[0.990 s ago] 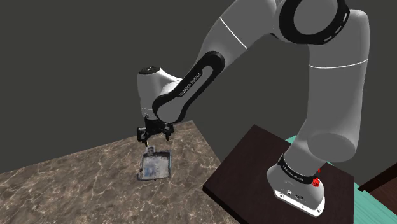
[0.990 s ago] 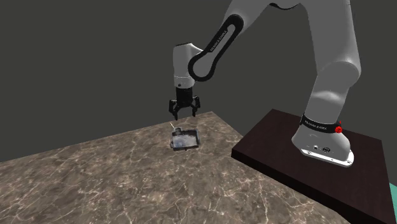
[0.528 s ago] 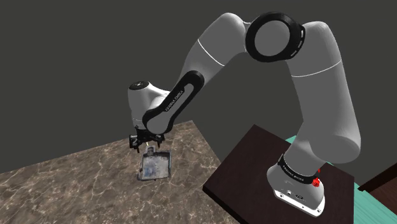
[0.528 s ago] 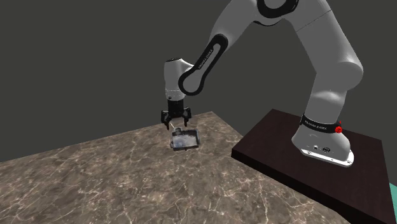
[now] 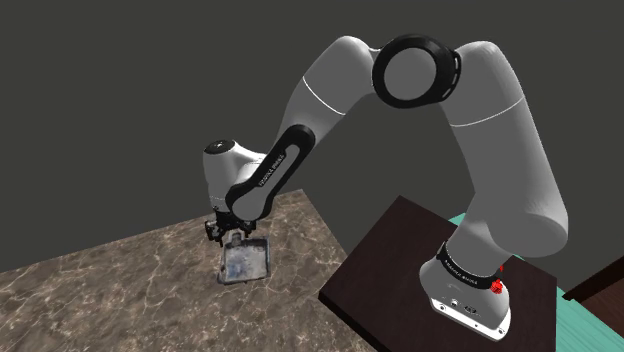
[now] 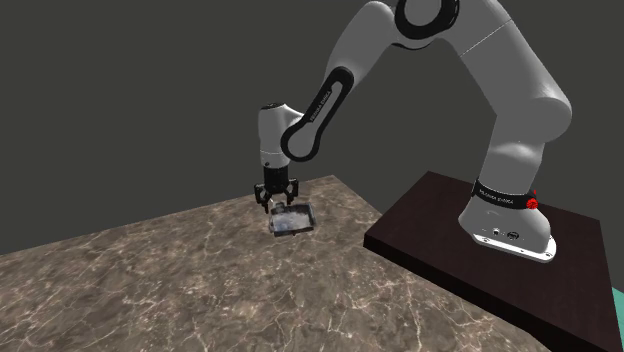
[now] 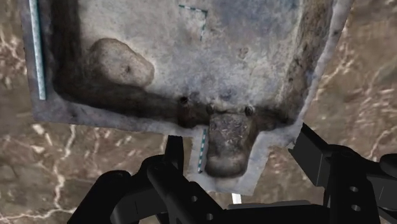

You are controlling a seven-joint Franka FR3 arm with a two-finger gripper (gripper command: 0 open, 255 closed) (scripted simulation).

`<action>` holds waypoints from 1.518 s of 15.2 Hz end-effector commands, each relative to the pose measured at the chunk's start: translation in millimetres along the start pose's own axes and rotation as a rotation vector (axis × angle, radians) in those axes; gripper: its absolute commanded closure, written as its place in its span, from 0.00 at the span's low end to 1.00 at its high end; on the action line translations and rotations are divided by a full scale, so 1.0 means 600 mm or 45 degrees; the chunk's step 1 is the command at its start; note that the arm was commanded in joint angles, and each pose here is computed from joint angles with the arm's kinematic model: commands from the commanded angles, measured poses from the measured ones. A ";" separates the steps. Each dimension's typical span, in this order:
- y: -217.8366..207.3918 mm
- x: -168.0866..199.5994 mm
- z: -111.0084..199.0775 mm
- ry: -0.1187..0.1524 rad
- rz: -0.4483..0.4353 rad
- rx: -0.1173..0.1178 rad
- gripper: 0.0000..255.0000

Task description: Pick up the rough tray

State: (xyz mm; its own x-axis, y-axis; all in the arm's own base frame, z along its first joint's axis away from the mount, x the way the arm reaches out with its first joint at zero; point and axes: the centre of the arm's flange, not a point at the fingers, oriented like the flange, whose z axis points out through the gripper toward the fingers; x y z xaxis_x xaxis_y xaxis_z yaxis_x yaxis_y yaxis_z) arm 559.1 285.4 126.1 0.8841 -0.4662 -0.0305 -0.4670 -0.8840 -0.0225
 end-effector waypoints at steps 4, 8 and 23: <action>0.000 0.000 0.002 0.000 0.000 0.000 1.00; 0.000 0.000 0.002 0.000 0.000 0.000 1.00; -0.002 -0.003 -0.121 0.000 0.000 0.000 1.00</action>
State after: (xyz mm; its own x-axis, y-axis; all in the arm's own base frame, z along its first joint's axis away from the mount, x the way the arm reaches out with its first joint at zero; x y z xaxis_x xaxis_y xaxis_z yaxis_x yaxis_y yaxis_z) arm 558.5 284.9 193.1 0.8841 -0.4663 -0.0307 -0.4670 -0.8840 -0.0223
